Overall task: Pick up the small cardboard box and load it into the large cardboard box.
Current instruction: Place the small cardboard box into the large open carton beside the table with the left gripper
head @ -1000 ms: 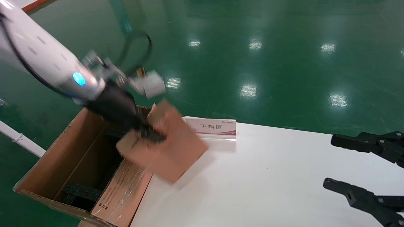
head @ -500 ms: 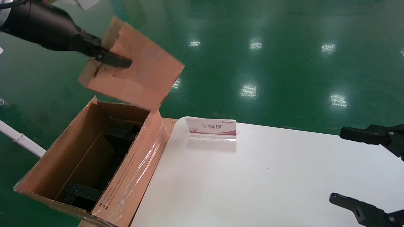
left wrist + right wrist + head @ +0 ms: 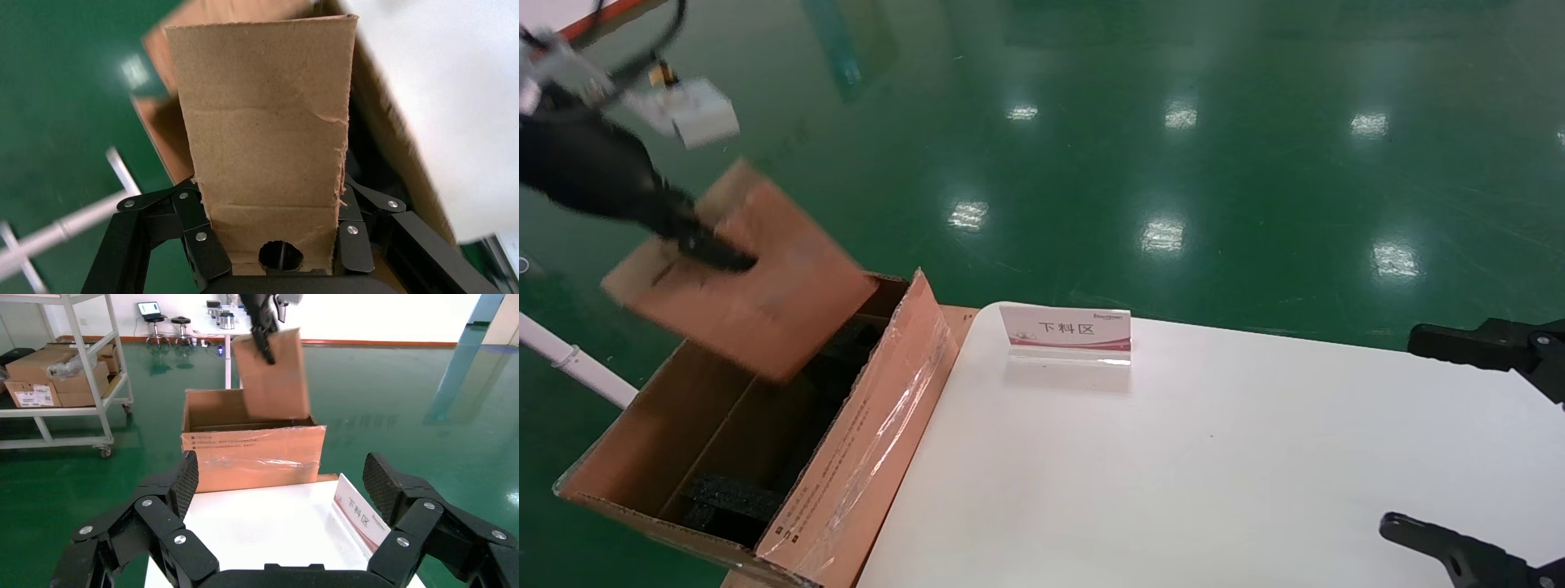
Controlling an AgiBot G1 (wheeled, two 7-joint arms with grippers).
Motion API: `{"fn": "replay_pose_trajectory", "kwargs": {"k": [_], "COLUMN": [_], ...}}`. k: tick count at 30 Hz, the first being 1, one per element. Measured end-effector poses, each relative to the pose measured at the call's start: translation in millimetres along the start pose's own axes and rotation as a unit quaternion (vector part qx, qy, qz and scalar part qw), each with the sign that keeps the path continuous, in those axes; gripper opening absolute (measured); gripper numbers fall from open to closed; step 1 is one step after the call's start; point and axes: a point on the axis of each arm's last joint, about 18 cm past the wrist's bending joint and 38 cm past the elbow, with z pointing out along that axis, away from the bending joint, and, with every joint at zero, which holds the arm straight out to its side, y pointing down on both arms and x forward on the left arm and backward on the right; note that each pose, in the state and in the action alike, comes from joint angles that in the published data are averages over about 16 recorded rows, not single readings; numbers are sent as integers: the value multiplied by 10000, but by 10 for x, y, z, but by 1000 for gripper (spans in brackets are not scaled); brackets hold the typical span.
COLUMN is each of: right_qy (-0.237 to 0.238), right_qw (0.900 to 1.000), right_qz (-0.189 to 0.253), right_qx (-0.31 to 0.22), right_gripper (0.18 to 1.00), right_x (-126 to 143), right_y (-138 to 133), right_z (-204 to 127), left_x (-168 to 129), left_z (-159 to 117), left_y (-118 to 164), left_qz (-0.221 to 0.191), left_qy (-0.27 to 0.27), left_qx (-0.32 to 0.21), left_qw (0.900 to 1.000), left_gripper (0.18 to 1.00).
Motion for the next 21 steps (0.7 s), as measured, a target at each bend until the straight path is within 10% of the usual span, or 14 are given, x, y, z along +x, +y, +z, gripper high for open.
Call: {"fn": "replay_pose_trajectory", "kwargs": {"k": [21], "right_qy": [0], "right_qw": [10000], "right_qz": [0], "right_qx": [0], "right_gripper": [1001], "right_x": [0], "right_y": [0], "right_z": [0], "left_x": [-126], "left_z": [741], "left_y": [445], "left_qz": [-1057], "left_qy": [-291], "left_qx": [-1189], "left_qw": [9868], "left_gripper": [286]}}
